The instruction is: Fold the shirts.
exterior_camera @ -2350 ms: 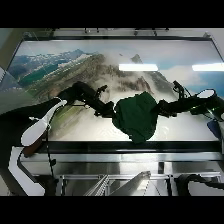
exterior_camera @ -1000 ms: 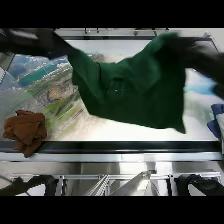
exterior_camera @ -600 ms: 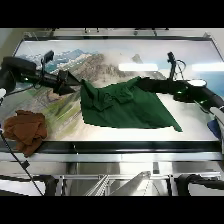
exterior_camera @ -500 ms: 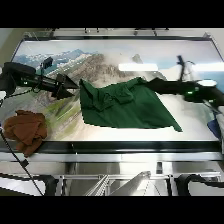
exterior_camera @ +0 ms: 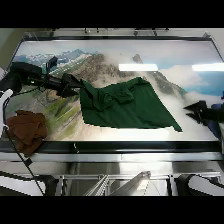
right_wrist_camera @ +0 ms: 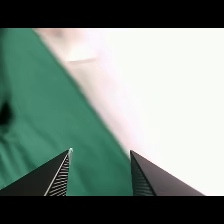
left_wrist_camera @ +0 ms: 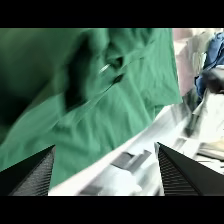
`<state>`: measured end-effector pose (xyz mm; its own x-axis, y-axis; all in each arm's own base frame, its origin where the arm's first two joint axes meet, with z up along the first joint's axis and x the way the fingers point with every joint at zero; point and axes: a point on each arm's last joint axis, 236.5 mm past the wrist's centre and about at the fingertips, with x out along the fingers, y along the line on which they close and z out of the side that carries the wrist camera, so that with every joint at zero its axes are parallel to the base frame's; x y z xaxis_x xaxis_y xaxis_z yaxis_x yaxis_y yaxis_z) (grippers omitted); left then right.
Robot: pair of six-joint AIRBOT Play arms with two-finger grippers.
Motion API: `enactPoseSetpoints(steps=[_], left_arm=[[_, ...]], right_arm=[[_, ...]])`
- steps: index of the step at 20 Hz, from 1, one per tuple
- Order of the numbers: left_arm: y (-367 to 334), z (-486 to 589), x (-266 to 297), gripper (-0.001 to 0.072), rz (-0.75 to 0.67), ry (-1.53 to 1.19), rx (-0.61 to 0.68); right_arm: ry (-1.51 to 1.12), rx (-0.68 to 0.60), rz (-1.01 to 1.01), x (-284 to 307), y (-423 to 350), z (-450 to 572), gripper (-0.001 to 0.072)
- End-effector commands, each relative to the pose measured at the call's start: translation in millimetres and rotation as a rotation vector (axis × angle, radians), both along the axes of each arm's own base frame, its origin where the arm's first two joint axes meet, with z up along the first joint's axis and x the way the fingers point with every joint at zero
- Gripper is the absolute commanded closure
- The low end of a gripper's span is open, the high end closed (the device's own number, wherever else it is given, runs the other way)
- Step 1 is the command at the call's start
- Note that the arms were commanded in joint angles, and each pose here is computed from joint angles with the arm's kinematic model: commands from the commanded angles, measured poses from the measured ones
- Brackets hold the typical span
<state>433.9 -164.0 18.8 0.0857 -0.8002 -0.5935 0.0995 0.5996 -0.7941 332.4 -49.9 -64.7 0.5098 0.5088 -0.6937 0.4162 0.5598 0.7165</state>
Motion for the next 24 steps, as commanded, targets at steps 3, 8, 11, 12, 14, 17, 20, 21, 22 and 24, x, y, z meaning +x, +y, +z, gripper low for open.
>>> enactPoseSetpoints(steps=[3, 8, 11, 12, 14, 17, 20, 21, 22, 24], left_arm=[[-52, 23, 30, 0.0009, -0.087, -0.118, 0.018], [-52, 30, 51, 0.0009, -0.072, -0.096, 0.004], [-61, 33, 60, 0.0009, -0.060, -0.088, -0.002], [-70, 31, 60, 0.0009, -0.075, -0.091, -0.002], [-94, 15, 59, 0.0009, -0.116, -0.078, 0.011], [-122, -34, 57, -0.0001, -0.172, -0.030, 0.091], [-153, -76, 47, -0.0001, -0.176, 0.030, 0.075], [-161, -90, 42, -0.0001, -0.175, 0.047, 0.082], [-168, -100, 37, -0.0001, -0.181, 0.061, 0.087], [-181, -110, 30, -0.0001, -0.203, 0.065, 0.092]], right_arm=[[0.160, 0.055, -0.032, -37, 17, -55, 0.0266], [0.191, 0.070, 0.093, -37, 58, -63, 0.0268], [0.164, 0.097, 0.136, -29, 84, -56, 0.0277], [0.140, 0.110, 0.148, -24, 92, -52, 0.0278], [0.107, 0.137, 0.153, -16, 104, -45, 0.0297], [0.101, 0.149, 0.164, -14, 112, -43, 0.0553], [0.095, 0.153, 0.192, -17, 117, -41, 0.0690], [0.089, 0.150, 0.197, -16, 118, -41, 0.0690], [0.086, 0.151, 0.200, -16, 119, -40, 0.0690], [0.059, 0.152, 0.206, -12, 120, -38, 0.0690]])
